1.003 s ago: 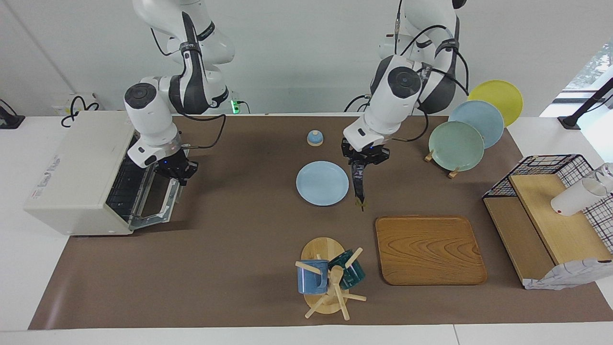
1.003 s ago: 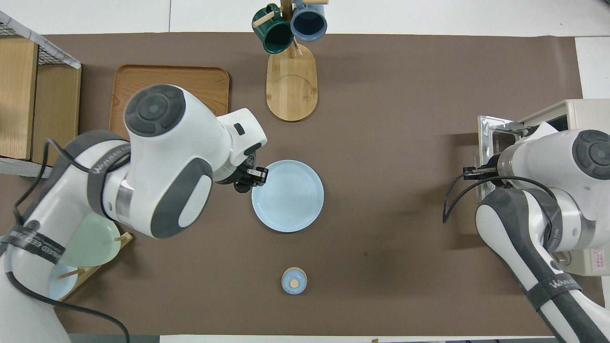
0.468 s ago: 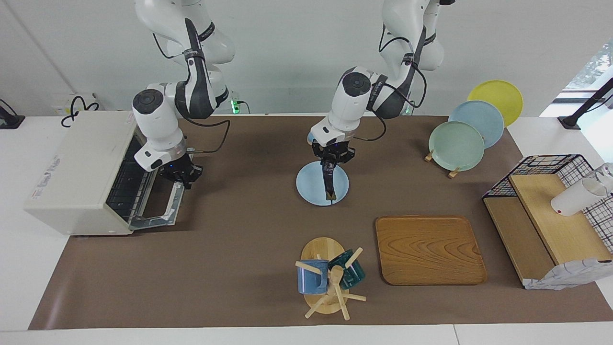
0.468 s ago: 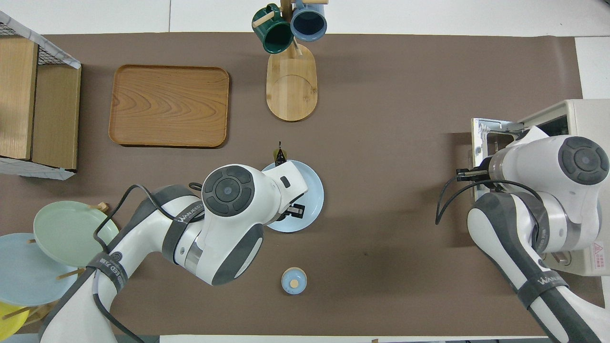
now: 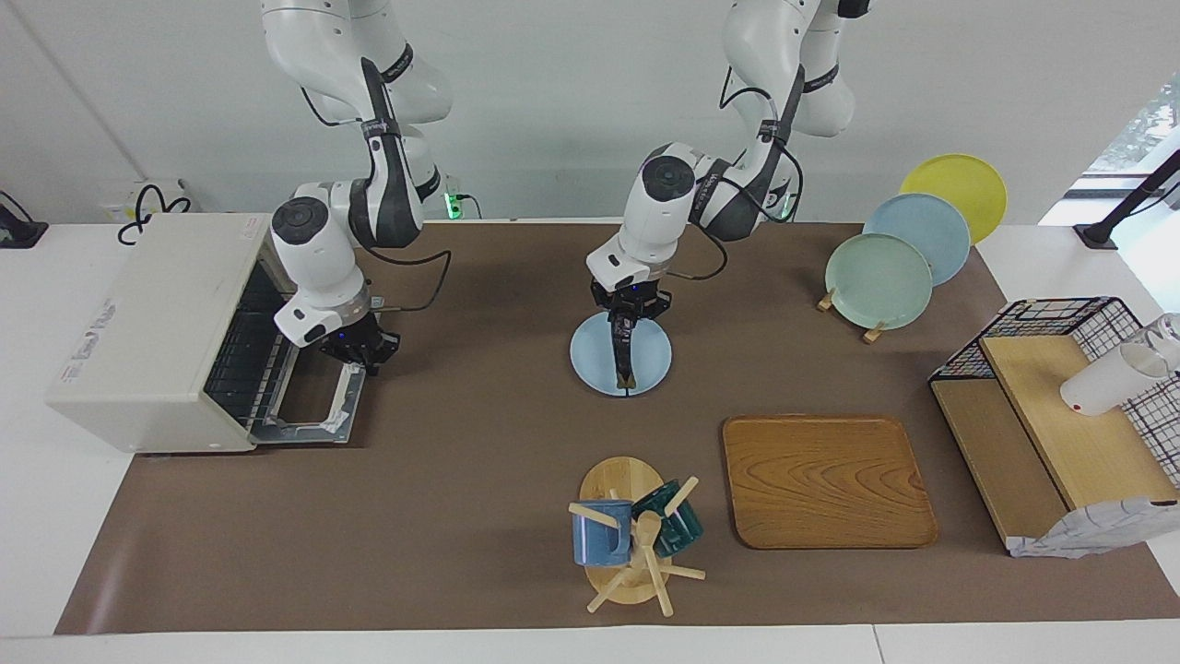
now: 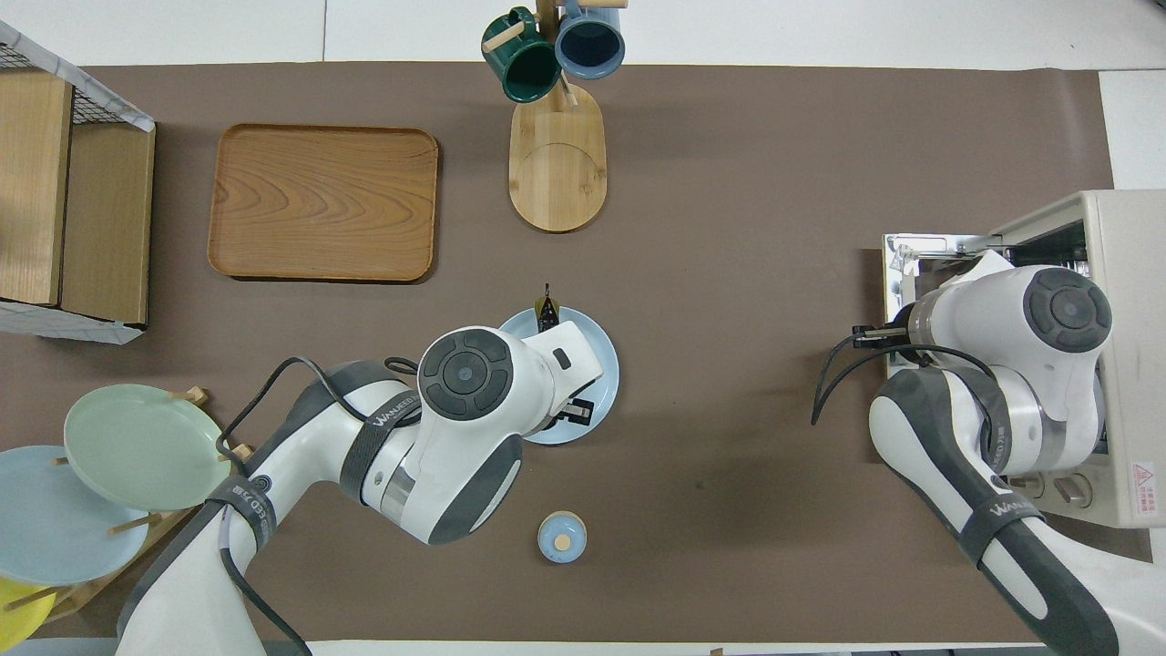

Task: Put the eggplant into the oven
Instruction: 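Carry the eggplant onto the blue plate with the left gripper, then open the left gripper and withdraw while the right gripper approaches the plate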

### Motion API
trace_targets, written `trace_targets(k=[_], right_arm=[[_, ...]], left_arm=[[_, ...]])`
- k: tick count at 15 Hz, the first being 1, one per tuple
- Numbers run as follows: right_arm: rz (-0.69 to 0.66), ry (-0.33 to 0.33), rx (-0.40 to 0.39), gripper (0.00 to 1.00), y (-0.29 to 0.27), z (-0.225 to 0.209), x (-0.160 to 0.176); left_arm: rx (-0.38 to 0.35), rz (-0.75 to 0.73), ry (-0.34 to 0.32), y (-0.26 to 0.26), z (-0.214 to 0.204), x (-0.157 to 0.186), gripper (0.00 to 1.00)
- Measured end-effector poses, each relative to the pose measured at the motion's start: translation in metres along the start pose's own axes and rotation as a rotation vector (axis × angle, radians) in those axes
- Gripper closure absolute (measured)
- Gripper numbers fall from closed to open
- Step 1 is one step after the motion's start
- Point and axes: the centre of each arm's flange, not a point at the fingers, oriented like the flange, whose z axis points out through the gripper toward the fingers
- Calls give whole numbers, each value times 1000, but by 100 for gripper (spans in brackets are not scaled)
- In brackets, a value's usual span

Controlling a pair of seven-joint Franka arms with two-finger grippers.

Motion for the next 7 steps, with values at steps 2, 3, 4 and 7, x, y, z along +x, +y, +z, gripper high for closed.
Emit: trace_targets(k=[2,3,4,7], right_arm=[[2,-5,0,99,0,3,0],[7,-6,-1,99,-1,3,0],[13,-13,-4,99,-2,4,-2],[33,-25,-9,99,-17,5,-5]], left_arm=[[0,-2,0,-1,0,1,43],[1,-6,1,-3,0,1,33],[1,-12,3,-6,-1,3,22],[-1,-42,15,-30,-11,13,0]])
